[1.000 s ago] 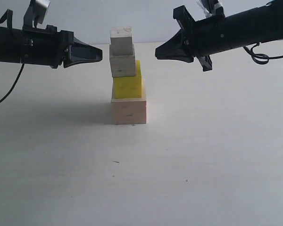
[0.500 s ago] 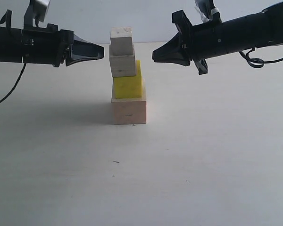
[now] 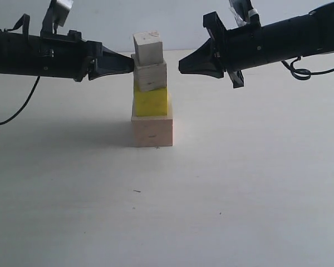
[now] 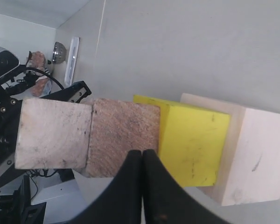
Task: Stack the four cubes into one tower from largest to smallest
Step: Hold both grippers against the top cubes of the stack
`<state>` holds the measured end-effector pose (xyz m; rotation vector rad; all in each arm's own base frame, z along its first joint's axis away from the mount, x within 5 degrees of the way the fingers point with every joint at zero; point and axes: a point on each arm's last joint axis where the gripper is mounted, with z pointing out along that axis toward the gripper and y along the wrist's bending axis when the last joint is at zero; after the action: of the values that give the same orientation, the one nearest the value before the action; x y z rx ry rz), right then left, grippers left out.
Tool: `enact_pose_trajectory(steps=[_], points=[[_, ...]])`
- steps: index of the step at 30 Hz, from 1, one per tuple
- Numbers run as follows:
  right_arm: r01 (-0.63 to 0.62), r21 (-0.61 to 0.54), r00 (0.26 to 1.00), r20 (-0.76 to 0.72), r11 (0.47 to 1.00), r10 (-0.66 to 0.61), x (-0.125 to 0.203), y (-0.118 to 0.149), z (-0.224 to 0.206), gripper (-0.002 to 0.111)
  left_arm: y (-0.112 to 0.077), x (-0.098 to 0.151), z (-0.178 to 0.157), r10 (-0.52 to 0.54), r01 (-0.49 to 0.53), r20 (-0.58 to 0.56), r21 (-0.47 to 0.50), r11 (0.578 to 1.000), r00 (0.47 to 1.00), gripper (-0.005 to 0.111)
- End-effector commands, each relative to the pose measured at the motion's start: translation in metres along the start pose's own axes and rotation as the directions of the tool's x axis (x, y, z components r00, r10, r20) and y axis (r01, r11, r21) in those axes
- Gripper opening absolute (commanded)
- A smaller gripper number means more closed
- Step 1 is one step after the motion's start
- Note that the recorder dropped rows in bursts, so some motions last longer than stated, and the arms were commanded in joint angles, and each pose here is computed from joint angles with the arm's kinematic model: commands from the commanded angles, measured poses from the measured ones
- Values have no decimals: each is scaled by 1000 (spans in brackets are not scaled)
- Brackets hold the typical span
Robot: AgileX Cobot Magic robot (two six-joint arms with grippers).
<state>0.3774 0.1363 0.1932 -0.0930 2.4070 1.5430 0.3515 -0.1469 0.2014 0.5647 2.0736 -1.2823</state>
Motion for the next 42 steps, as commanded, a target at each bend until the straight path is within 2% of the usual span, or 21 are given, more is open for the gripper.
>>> enact_pose_trajectory(steps=[1, 11, 42], points=[[13, -22, 1000, -6, 1000, -13, 0, 4, 2, 0, 2, -4, 0, 6, -5, 20, -31, 1000, 1000, 0], [26, -21, 998, -49, 999, -27, 10, 5, 24, 0, 3, -4, 0, 9, -8, 18, -39, 999, 1000, 0], [9, -64, 996, -83, 998, -15, 13, 9, 24, 0, 3, -3, 0, 13, -12, 17, -39, 999, 1000, 0]])
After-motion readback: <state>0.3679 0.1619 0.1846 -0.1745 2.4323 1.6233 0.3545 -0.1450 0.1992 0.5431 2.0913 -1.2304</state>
